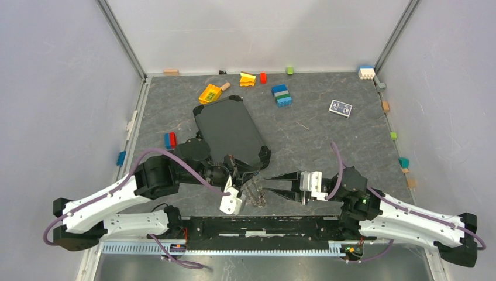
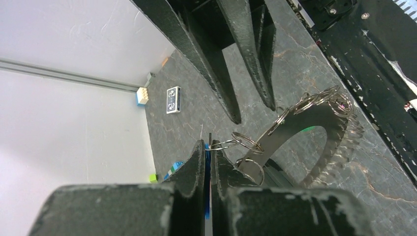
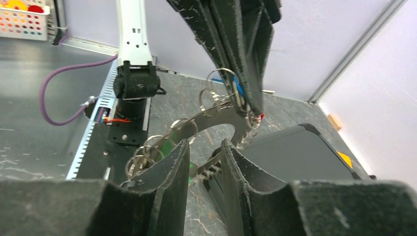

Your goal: Remove the keys from the keyring

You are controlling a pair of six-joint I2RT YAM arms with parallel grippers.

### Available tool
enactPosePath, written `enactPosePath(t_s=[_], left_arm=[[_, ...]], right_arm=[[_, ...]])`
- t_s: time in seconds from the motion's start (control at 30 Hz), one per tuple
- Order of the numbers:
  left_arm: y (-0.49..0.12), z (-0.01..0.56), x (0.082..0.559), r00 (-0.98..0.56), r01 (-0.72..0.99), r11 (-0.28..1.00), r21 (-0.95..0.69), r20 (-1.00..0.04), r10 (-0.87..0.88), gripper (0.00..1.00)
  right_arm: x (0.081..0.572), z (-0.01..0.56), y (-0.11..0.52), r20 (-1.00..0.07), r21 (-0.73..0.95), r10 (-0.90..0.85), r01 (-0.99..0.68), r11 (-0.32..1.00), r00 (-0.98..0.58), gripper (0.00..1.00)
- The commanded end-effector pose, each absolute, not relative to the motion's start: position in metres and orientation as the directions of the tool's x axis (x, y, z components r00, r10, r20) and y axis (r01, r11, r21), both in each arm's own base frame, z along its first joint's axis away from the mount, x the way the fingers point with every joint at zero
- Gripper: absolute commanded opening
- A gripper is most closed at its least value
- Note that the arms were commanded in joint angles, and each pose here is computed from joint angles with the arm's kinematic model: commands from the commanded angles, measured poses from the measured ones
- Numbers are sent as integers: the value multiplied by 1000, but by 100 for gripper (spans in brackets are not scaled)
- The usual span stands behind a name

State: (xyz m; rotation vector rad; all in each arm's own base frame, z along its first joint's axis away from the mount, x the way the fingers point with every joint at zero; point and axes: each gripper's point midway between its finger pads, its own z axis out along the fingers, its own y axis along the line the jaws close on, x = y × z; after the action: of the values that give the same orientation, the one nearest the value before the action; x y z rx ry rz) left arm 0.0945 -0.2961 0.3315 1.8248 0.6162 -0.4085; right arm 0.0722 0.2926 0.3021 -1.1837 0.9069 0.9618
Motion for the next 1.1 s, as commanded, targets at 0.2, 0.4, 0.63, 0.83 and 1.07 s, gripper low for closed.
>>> enactPosePath(t_s=[0.2,0.4,0.63,0.83,1.07], left_arm=[[-298,345,99,824,564,-181,806,-535,184,2],[-299,341,101,823,565,-178,805,-535,193,2],[-300,335,111,817,566,-162,808,-524,241,2],[-299,332,119,811,566,-148,811,-516,274,2],[-298,334,119,811,565,-141,813,-516,276,2]], right_arm=[[128,317,267,-914,-339,54,-831,441,401,34],[114,314,280,-926,-322,77,-880,350,369,32],[100,318,291,-944,-236,162,-930,281,288,27],[91,322,296,-949,-172,222,-957,233,225,25],[91,313,304,-957,-144,216,-965,217,192,32]])
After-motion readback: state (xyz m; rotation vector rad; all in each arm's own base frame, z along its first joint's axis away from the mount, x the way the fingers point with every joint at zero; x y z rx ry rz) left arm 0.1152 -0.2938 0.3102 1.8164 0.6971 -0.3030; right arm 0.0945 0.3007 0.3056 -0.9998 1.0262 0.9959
